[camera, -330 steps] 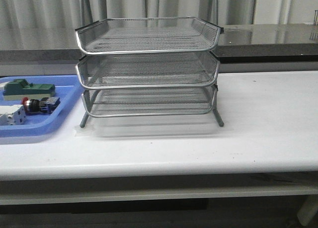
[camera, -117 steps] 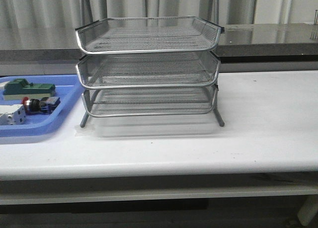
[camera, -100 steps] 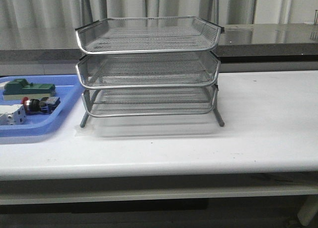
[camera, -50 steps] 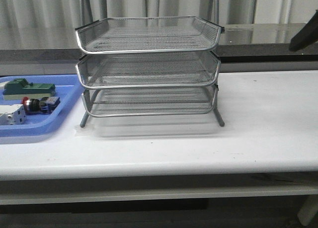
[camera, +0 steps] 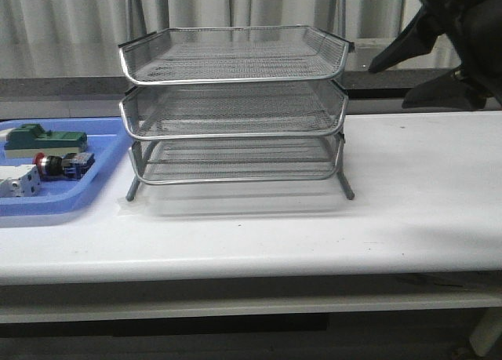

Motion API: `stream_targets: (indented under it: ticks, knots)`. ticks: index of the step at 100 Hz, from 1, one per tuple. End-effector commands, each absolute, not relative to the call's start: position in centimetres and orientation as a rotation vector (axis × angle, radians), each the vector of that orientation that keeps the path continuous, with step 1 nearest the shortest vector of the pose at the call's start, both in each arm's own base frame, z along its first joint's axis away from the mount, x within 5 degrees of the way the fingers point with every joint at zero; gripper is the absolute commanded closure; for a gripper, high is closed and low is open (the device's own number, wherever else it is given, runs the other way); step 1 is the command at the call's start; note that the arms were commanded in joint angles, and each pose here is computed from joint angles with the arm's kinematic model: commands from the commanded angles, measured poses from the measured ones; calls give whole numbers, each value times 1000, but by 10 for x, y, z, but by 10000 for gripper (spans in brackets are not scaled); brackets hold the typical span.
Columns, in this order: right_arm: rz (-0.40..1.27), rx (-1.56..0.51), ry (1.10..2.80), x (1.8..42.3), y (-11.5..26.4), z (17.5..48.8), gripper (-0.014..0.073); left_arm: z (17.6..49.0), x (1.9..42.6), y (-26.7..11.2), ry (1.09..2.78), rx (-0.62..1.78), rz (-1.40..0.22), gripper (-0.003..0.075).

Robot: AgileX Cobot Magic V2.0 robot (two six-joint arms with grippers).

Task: Place button on rack with both arms
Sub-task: 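Hook the right gripper onto the middle wire tray's front rim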

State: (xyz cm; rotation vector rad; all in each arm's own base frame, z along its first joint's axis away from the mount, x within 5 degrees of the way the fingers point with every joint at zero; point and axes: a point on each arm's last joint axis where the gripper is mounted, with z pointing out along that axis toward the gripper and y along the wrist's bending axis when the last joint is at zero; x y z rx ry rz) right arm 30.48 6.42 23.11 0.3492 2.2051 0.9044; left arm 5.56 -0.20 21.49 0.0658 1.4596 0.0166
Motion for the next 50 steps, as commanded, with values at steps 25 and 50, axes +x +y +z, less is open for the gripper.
stream_targets:
  ticks: [25, 50]
  knots:
    - [1132, 297, 2190, 346, 81, 221, 165, 208, 54, -2, 1391, 56, 4, 741]
    - [1170, 260, 2203, 363, 96, 213, 165, 208, 54, -2, 1391, 56, 4, 741]
